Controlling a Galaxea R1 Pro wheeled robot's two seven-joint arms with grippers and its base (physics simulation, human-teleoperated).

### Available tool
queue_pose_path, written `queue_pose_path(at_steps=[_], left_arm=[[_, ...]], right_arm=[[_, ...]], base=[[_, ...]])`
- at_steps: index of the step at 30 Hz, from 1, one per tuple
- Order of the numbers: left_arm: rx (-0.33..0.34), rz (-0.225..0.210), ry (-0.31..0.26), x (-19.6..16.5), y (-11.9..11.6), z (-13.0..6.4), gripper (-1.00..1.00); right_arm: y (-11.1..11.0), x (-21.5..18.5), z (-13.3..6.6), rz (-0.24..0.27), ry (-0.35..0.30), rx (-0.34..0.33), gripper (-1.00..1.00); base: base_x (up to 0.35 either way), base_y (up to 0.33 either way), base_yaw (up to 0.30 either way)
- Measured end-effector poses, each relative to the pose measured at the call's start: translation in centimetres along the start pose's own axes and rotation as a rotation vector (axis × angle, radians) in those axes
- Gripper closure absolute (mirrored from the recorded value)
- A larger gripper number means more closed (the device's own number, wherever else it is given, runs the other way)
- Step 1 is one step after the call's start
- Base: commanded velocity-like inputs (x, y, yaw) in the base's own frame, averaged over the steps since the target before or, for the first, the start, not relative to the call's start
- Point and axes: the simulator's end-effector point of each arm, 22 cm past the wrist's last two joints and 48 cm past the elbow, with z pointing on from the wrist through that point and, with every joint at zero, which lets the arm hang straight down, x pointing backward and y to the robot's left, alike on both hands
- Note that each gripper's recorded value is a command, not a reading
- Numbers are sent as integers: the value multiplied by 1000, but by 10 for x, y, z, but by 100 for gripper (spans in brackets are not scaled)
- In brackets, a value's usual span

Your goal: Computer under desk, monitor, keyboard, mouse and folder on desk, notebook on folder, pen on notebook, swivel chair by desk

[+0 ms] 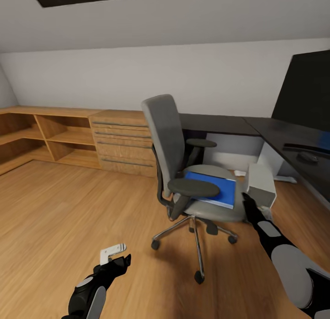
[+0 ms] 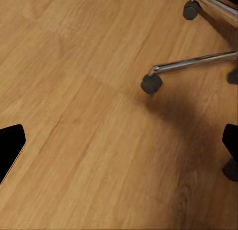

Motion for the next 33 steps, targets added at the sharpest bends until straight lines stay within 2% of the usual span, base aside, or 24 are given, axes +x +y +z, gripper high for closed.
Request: queue_pose_path(at_steps=[3,19,33], left_arm=[[-1,0,0,0,0,0,-100],[-2,0,1,0,0,0,-100],[-1,0,-3,-1,0,-1,-100]], right_arm=[[-1,0,0,-2,0,4,-100],[5,0,1,-4,-1,-16,-100],[6,0,0,2,-4,-16,-100]], base=[[226,5,0],[5,0,8],[0,0,246]])
